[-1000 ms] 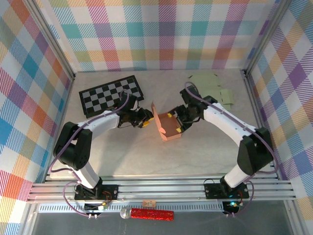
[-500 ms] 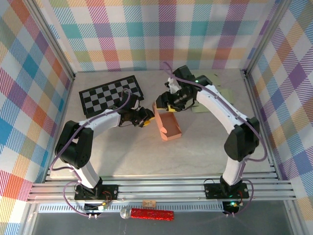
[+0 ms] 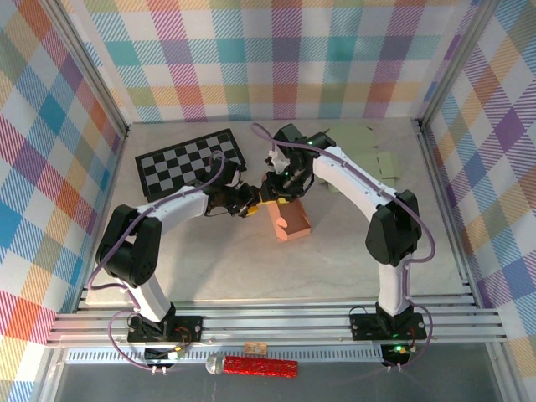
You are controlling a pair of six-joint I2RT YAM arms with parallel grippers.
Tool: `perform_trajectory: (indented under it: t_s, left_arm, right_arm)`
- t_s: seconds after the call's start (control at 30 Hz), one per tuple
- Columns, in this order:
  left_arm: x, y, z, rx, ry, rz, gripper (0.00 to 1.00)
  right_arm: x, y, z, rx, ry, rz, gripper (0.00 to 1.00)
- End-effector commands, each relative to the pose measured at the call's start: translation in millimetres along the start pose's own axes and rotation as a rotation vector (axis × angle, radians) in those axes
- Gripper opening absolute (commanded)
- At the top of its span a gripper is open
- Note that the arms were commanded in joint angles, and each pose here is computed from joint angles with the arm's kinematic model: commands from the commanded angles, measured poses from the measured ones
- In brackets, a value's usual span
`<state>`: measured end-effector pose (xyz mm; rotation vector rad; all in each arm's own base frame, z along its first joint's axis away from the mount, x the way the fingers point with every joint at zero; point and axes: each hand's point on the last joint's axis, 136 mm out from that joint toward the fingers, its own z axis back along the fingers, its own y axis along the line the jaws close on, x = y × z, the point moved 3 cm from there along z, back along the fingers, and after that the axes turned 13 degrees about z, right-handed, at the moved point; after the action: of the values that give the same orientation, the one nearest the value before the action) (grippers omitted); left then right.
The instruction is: Fold the paper box
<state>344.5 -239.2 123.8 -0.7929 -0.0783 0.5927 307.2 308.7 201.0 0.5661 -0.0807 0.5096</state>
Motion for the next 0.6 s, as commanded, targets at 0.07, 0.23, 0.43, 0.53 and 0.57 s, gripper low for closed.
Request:
perform_trajectory:
  t_s: [0.07, 0.23, 0.43, 0.53, 0.57]
  left_arm:
    - [-2, -11, 8, 0.027, -0.018, -0.057, 0.38]
    - [-2, -17, 30, 0.066, -0.081, -0.112, 0.41]
    - [-1, -25, 65, 0.092, -0.189, -0.188, 0.43]
    - [-2, -26, 77, 0.114, -0.211, -0.218, 0.43]
    - [-2, -25, 79, 0.122, -0.215, -0.224, 0.43]
  right_arm:
    - [12, -2, 3, -0.033, -0.068, -0.102, 0.16]
    - [22, -4, 21, -0.061, -0.223, -0.252, 0.00]
    - [21, -13, 47, -0.123, -0.409, -0.520, 0.00]
    - [19, -20, 58, -0.149, -0.474, -0.675, 0.00]
    - [19, -22, 61, -0.151, -0.498, -0.729, 0.00]
